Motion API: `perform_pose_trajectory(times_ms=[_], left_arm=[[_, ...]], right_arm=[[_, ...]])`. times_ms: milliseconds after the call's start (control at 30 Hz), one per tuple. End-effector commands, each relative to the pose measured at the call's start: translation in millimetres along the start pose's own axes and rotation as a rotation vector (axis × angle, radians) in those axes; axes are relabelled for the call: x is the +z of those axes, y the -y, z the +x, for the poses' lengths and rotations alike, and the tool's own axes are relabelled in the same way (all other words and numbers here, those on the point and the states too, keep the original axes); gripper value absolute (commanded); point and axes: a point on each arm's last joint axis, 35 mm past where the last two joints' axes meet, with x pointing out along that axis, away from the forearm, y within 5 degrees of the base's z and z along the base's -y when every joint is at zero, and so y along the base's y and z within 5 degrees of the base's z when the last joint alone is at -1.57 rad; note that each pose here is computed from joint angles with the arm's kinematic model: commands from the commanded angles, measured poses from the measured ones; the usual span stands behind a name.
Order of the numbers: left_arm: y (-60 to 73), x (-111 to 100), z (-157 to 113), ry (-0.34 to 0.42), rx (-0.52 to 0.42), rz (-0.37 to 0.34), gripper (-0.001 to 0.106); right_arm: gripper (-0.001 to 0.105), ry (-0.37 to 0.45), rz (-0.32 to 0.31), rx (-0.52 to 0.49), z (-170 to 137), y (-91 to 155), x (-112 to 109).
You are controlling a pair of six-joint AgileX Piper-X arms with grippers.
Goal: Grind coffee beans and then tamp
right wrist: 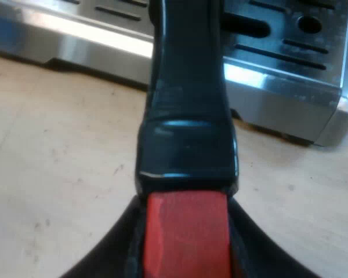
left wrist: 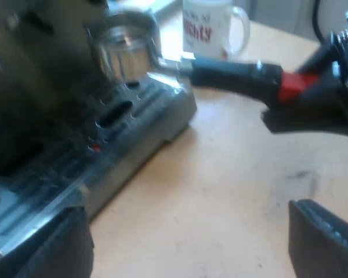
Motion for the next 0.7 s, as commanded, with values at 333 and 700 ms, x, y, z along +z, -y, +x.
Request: perform_pose_trajectory(times_ms=[333, 700], left_arm=[[5.3, 3, -9, 0.041, 0.009, 0.022, 0.078], [2.1, 4, -2, 0.016, -0.013, -0.035, 0.079]], right_arm=[[0.000, 0.068, -0.186, 0.184, -49, 3, -2], [0.000, 0.021, -0.280, 0.211, -38, 1, -21]])
